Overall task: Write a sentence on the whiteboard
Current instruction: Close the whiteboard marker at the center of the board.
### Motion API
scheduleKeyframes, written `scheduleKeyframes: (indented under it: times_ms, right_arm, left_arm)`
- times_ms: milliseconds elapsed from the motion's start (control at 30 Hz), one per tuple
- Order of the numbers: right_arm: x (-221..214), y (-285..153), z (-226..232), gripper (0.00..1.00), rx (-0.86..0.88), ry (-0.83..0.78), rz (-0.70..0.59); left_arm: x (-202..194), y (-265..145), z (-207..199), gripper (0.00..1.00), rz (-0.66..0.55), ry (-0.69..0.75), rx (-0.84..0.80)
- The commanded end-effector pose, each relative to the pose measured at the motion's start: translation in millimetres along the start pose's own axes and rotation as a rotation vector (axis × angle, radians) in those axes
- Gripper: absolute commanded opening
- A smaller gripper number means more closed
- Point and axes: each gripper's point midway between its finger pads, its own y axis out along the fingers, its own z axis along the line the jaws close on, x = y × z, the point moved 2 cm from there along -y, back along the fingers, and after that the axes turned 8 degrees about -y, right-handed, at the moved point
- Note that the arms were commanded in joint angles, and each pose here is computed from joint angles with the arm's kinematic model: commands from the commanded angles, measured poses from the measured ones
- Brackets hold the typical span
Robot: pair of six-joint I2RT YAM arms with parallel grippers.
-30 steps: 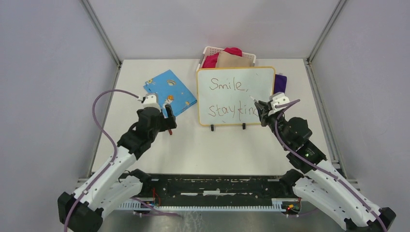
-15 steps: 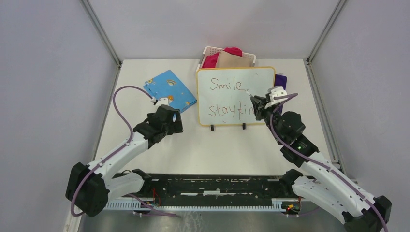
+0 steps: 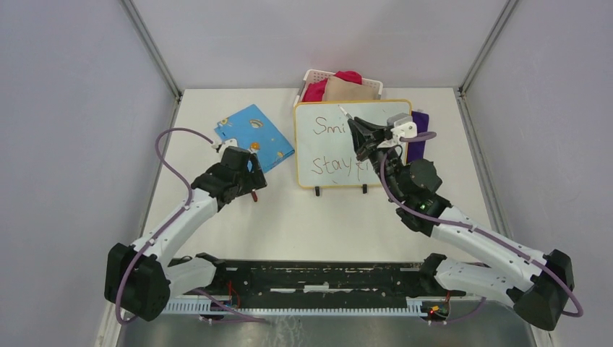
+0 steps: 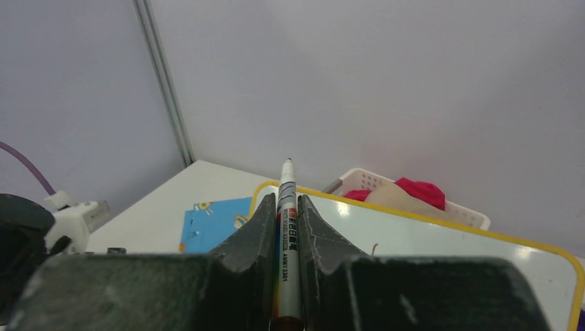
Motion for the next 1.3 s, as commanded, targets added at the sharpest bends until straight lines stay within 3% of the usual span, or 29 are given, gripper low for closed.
scheduleKeyframes:
  times_ms: [0, 200, 467, 800, 1033, 1267]
  right_arm:
    - [50.0, 1.4, 8.9, 0.0, 0.086, 0.051, -0.127]
    - [28.0, -16.6, 15.1, 0.0, 0.168, 0.013, 0.02]
    - [-2.0, -68.9, -23.8, 0.0, 0.073, -0.103, 0.167]
    - [-26.1, -94.8, -34.1, 0.0, 0.056, -0.132, 0.184]
    - [-32.9, -101.0, -36.6, 0.0, 0.035, -0.114, 0.124]
    - [-33.1, -94.4, -28.7, 0.0, 0.071, -0.123, 0.119]
  left_arm:
    - [3.0, 8.0, 4.8, 0.97, 0.065, 0.007, -0.018]
    - [-11.9, 21.5, -7.5, 0.94, 0.119, -0.051, -0.096]
    - [-15.1, 32.6, -2.6, 0.83, 0.09, -0.092, -0.067]
    - [-21.3, 68.4, -2.7, 0.76, 0.18, -0.053, 0.045]
    - [-18.1, 76.8, 1.7, 0.59, 0.176, -0.059, 0.098]
    - [-21.8, 82.4, 11.8, 0.53, 0.192, -0.061, 0.165]
